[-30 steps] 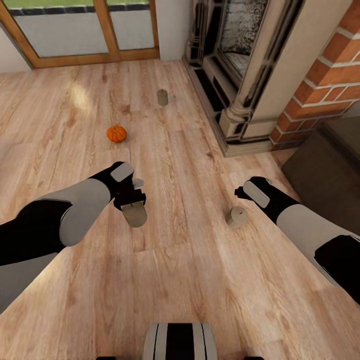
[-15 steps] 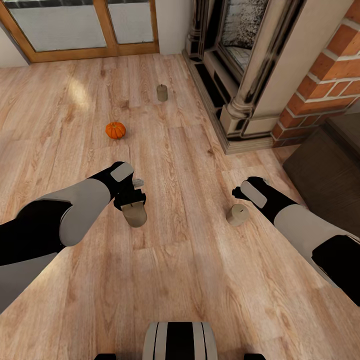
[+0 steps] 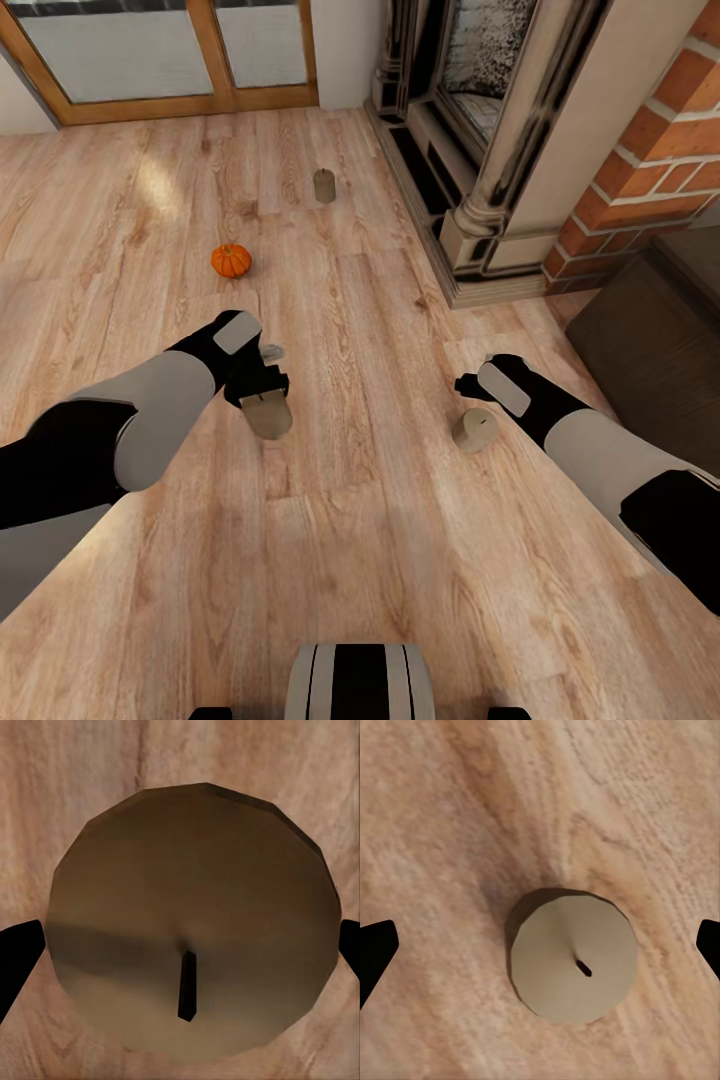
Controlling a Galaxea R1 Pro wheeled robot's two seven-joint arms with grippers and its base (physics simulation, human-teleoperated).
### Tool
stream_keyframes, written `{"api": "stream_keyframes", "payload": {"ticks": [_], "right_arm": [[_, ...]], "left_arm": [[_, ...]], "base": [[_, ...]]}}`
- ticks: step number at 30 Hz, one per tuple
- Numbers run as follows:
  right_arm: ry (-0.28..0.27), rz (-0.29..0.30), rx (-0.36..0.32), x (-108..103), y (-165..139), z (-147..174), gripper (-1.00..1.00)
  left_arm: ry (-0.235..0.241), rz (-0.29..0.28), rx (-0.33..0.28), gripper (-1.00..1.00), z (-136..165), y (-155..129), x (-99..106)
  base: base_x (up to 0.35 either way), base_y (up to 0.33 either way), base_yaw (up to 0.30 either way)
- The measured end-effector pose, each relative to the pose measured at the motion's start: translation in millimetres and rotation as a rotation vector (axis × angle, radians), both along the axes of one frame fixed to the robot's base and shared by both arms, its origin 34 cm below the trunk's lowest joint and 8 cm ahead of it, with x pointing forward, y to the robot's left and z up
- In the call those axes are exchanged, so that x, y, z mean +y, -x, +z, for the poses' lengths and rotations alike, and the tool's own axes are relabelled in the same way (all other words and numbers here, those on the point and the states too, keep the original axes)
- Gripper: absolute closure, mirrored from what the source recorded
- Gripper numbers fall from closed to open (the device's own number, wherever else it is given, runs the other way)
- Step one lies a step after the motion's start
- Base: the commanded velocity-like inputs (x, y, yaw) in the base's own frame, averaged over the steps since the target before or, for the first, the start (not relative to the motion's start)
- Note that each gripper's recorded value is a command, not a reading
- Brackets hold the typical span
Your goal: Place each of the two pumpkins and all three candles from the living room inside a cabinet in the living room (use any cabinet), then make sure every cabinet is closed, and position the cauldron so it is next to a table in the living room.
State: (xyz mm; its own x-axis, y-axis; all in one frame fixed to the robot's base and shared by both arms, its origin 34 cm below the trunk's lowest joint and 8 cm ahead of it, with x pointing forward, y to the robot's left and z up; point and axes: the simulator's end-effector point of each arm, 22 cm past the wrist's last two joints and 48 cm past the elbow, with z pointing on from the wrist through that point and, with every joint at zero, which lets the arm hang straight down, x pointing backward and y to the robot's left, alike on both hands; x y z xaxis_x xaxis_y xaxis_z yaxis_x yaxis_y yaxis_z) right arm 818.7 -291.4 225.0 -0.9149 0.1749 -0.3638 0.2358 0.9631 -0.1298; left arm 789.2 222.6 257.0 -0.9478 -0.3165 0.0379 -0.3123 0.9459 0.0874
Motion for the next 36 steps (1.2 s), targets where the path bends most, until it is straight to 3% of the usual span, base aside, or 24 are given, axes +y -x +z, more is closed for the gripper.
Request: {"api": "stream_keyframes", "payload": {"ticks": [3,9,18,22,24,29,36], "right_arm": [[-0.001,0.002,0.0,1,0,0,-1.0],[-0.004,0.0,0.0,0,0,0,-1.0],[-0.008,0.0,0.0,1,0,-1,-1.0],[-0.008,0.0,0.0,1,0,-1,-1.0],[-0.008,0.0,0.0,0,0,-1,-1.0],[-0.005,-0.004,0.002,-3,1,-1,-1.0],[0.005,-0.014,0.031,-9,10,-17,-1.0]], "left_arm": [[0.015,-0.018,0.011,1.0,6,-2,0],[0.02,-0.038,-0.022,1.0,41,-33,3],[0.015,-0.039,-0.147,1.0,123,-102,6],[0.014,-0.032,-0.186,1.0,146,-119,10],[0.036,-0.021,-0.194,1.0,149,-122,6],[0.143,0.035,-0.23,1.0,163,-134,-11],[0.181,0.064,-0.223,1.0,153,-136,-13]], "base": [[0.0,0.0,0.0],[0.0,0.0,0.0],[0.0,0.0,0.0],[0.0,0.0,0.0],[0.0,0.0,0.0],[0.0,0.0,0.0],[0.0,0.0,0.0]]}}
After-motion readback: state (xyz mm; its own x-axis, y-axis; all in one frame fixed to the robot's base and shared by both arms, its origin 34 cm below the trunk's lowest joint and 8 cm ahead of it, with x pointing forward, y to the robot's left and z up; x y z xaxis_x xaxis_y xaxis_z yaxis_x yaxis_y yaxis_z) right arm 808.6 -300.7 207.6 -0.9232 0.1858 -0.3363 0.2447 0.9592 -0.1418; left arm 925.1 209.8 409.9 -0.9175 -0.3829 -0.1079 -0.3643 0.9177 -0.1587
